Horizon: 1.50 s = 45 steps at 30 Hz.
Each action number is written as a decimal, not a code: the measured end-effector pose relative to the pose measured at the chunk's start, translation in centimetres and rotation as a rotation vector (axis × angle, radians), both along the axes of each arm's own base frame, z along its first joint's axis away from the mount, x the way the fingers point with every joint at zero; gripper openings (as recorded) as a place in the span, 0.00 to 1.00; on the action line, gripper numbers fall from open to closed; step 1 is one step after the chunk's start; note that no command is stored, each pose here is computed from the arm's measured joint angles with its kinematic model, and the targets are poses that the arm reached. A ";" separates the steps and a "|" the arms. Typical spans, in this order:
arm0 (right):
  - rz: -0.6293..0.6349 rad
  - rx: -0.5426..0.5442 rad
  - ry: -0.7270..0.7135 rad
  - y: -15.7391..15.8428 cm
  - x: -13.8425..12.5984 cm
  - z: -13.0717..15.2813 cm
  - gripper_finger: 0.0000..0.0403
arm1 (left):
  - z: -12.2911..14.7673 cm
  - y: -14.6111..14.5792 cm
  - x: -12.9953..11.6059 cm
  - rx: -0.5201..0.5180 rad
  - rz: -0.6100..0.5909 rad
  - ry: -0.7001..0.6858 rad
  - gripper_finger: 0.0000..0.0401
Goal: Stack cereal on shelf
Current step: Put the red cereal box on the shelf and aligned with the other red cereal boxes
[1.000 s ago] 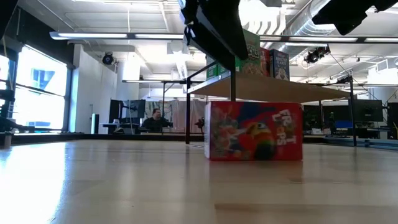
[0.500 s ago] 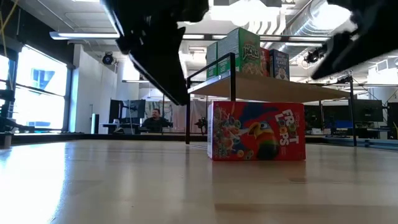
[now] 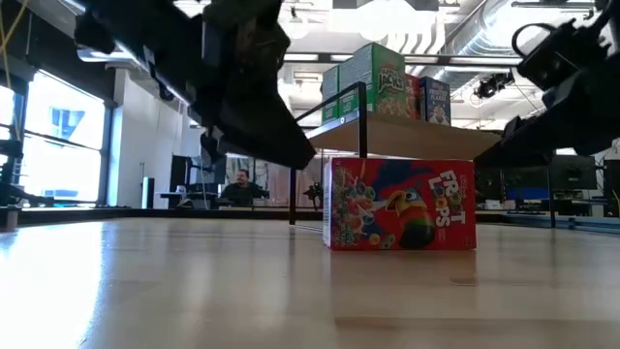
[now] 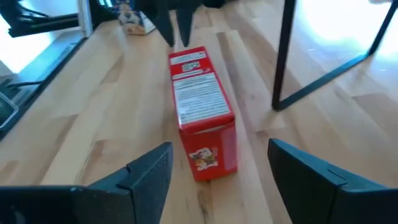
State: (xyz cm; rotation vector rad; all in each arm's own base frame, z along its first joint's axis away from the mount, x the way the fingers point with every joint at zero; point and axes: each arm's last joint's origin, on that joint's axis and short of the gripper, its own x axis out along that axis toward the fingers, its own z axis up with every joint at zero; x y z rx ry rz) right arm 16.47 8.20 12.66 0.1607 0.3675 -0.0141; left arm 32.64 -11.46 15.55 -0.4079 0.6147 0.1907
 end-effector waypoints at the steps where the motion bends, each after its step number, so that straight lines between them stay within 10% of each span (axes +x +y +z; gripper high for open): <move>1: 0.010 0.003 -0.005 -0.2 0.0 -0.2 0.63 | -0.2 0.2 -0.1 -0.011 -0.003 -0.005 0.16; 35: 0.154 -0.008 -0.002 -0.8 4.8 -4.1 0.62 | -2.5 1.5 0.9 -0.035 0.011 0.008 0.14; 45: 0.154 0.002 0.004 -0.8 4.8 -4.1 0.42 | -2.2 1.5 0.9 -0.002 0.002 -0.004 0.14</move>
